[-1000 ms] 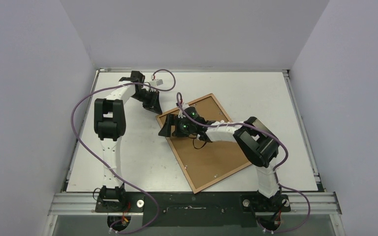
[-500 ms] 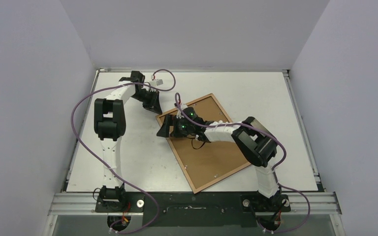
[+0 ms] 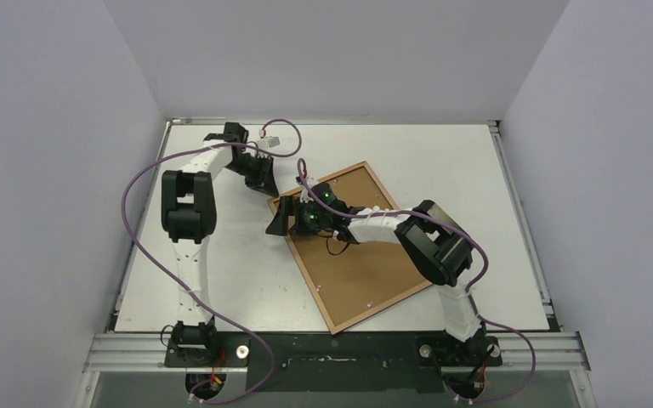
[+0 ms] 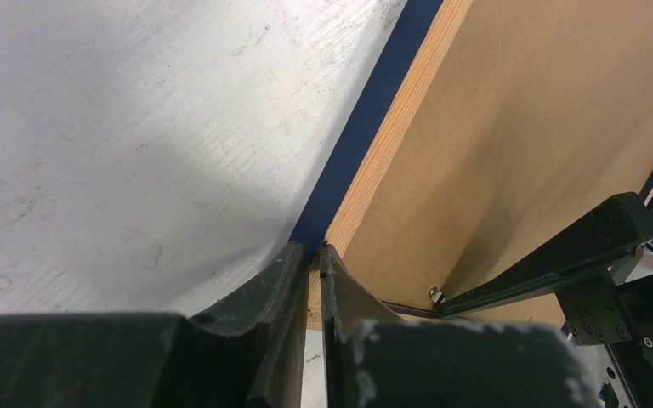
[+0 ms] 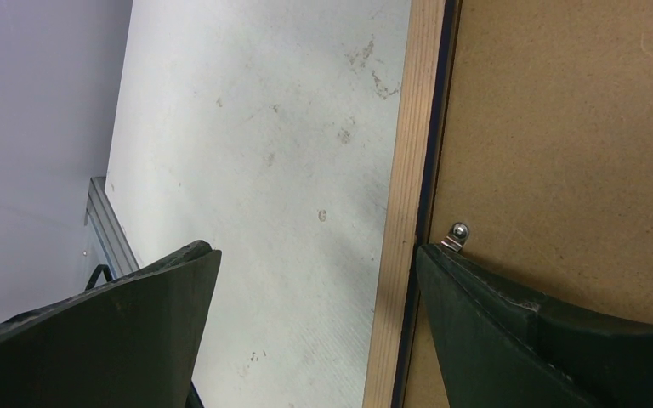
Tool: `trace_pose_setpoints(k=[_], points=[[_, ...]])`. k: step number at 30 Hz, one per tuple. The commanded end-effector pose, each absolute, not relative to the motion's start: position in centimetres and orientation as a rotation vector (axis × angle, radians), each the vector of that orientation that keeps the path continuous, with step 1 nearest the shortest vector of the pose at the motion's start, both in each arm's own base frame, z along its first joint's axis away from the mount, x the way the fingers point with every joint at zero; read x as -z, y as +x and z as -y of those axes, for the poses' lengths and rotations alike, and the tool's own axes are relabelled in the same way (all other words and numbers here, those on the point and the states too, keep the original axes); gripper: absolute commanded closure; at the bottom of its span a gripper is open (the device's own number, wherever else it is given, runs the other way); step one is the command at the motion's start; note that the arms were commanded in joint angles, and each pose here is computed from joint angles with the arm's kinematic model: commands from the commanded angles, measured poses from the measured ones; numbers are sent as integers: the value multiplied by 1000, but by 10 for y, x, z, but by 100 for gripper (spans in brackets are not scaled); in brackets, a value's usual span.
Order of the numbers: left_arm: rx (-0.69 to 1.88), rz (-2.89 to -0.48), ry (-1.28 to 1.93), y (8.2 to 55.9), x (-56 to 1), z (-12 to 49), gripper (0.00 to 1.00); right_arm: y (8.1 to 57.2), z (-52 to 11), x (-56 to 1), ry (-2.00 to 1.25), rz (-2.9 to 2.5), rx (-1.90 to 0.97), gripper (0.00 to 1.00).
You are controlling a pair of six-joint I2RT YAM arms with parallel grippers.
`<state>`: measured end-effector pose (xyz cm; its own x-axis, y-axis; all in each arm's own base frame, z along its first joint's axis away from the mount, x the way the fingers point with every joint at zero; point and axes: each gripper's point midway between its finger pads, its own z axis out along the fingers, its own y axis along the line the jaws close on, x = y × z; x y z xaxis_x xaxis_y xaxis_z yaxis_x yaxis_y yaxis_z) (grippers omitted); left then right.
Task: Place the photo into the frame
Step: Install the photo frame at the center of the board.
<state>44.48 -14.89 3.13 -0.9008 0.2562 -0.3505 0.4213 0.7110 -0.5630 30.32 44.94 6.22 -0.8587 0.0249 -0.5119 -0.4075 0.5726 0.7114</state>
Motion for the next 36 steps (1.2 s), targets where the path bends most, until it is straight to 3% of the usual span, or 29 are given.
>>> trace_pose_setpoints(k=[1,12,36], points=[[938,-2672,561,441,-38,145,92,312,-455,-73,-333,-2280,-1215,10],[927,-2671,558,443,-40,141,92,308,-416,-93,-277,-2250,-1211,10],[946,-2665,556,443,-42,143,93,311,-448,-62,-303,-2298,-1241,10]])
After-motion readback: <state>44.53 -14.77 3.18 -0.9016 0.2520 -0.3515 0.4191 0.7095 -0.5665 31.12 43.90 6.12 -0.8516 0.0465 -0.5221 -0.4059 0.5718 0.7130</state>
